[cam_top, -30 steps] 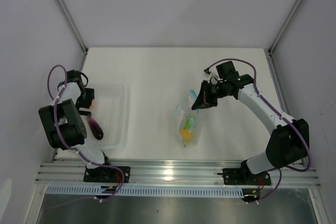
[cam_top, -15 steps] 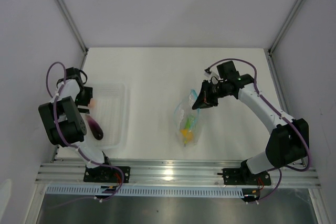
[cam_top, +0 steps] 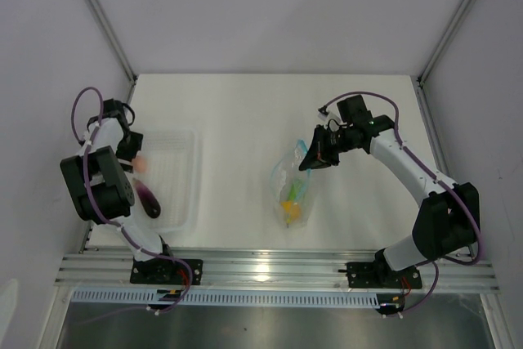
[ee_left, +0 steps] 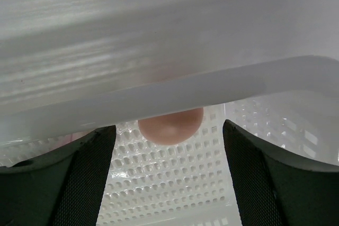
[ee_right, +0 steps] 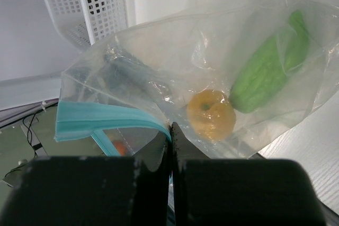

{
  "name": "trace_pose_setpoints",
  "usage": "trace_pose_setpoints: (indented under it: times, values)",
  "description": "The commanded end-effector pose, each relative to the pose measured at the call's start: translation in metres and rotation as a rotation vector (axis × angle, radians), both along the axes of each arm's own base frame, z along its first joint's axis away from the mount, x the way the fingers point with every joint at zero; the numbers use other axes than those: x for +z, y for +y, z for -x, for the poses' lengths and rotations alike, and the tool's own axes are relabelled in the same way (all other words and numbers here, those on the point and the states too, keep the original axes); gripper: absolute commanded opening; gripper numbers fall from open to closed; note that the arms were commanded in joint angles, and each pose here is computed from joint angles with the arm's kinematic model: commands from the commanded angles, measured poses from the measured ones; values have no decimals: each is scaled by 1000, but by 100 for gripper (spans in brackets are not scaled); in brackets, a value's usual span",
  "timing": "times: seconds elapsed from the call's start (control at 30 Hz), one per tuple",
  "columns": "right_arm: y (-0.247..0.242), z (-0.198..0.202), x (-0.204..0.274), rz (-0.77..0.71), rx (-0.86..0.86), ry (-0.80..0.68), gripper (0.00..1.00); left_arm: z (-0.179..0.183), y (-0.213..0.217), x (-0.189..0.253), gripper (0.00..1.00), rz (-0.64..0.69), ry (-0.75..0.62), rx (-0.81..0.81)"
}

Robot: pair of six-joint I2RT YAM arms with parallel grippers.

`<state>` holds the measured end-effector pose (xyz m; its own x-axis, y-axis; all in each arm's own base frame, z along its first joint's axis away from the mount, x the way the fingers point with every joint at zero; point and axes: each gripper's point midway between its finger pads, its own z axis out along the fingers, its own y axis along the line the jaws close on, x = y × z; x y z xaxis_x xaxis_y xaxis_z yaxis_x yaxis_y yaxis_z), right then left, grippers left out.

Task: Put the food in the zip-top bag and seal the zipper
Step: Pick up the fake food from the bin.

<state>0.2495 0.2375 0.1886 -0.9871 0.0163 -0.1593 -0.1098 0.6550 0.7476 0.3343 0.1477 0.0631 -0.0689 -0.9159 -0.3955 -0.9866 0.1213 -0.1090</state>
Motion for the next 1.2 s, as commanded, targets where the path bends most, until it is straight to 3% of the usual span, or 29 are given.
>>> trace_pose_setpoints:
  times: [0.0,0.47,0.83,1.03,1.17]
  values:
    - [1,-1,1,-20,13,-9,0,-9,8,11,83,-66,19,-56]
    - [1,1,1,-25,10,-7,0,-2,7,15,83,-105,70,-127]
    - [4,4,-2,-43,19,-1,0,-25,3,74,83,-279,-11,-339]
    - [8,9,-9,-58,30,13,0,-44,-35,67,69,-320,-19,-561]
    - [7,13,-12,-56,31,16,0,-49,-47,48,47,-290,-36,-619]
